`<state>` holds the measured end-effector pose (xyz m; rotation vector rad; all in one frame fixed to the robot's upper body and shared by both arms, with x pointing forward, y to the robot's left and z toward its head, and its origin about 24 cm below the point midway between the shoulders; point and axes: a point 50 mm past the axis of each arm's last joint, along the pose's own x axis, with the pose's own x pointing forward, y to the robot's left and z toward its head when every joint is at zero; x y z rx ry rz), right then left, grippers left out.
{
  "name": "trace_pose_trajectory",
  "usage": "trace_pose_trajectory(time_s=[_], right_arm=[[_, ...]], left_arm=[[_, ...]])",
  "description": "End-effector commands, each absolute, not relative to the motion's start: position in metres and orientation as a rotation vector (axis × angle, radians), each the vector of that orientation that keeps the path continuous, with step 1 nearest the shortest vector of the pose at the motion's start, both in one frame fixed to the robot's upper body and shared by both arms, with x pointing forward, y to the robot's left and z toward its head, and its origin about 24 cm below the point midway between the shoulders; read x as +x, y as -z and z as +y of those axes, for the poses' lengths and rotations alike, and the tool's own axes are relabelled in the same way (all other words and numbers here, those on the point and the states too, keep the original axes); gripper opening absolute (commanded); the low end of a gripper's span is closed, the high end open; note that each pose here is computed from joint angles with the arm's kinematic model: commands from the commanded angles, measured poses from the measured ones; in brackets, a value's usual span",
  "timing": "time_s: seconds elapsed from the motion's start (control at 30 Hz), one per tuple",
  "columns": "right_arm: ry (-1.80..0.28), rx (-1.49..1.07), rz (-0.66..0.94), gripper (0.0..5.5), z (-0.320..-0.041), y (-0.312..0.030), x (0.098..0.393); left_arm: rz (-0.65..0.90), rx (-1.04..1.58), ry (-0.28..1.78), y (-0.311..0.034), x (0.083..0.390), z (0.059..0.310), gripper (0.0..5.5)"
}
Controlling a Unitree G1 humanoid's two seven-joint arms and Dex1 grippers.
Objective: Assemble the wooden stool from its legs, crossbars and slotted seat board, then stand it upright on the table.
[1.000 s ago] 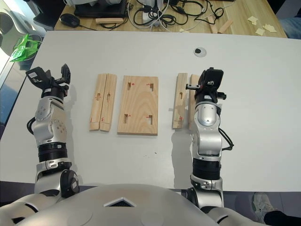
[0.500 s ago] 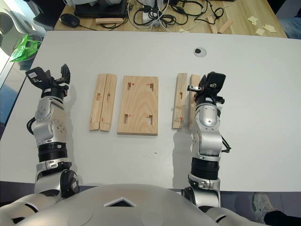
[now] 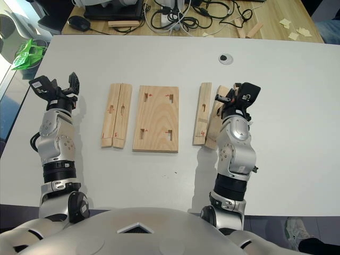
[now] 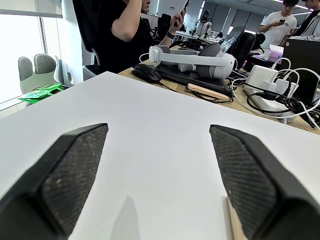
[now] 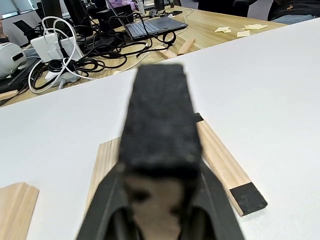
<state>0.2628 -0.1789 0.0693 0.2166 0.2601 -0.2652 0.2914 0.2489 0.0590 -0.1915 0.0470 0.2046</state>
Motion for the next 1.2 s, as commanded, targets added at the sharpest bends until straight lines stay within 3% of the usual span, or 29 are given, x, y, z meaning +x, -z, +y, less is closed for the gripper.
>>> trace_pose_trajectory(time_s=[0.03, 0.33, 0.73, 0.93, 0.97, 1.2], right_arm=[[0.275, 0.228, 0.4, 0.37, -0.177, -0.048, 0.255], [0.142, 0.121, 0.39, 0.37, -0.165, -0.051, 0.261], [0.133, 0.208, 0.419, 0.37, -0.18, -0.044, 0.269], [0.096, 0.172, 0.289, 0.37, -0.176, -0.058, 0.273], [0.09, 0.159, 0.244, 0.75, -0.175, -0.064, 0.274], [0.043, 0.041, -0.071, 1.82, -0.17, -0.111, 0.286]], left_arm=[[0.056, -0.182, -0.21, -0.06, 0.293, 0.251, 3.77], [0.054, -0.182, -0.214, -0.06, 0.293, 0.25, 3.77], [0.049, -0.163, -0.221, -0.061, 0.294, 0.252, 3.77], [0.052, -0.167, -0.223, -0.061, 0.295, 0.252, 3.77], [0.053, -0.169, -0.223, -0.06, 0.295, 0.252, 3.77], [0.06, -0.19, -0.225, -0.058, 0.297, 0.251, 3.77]])
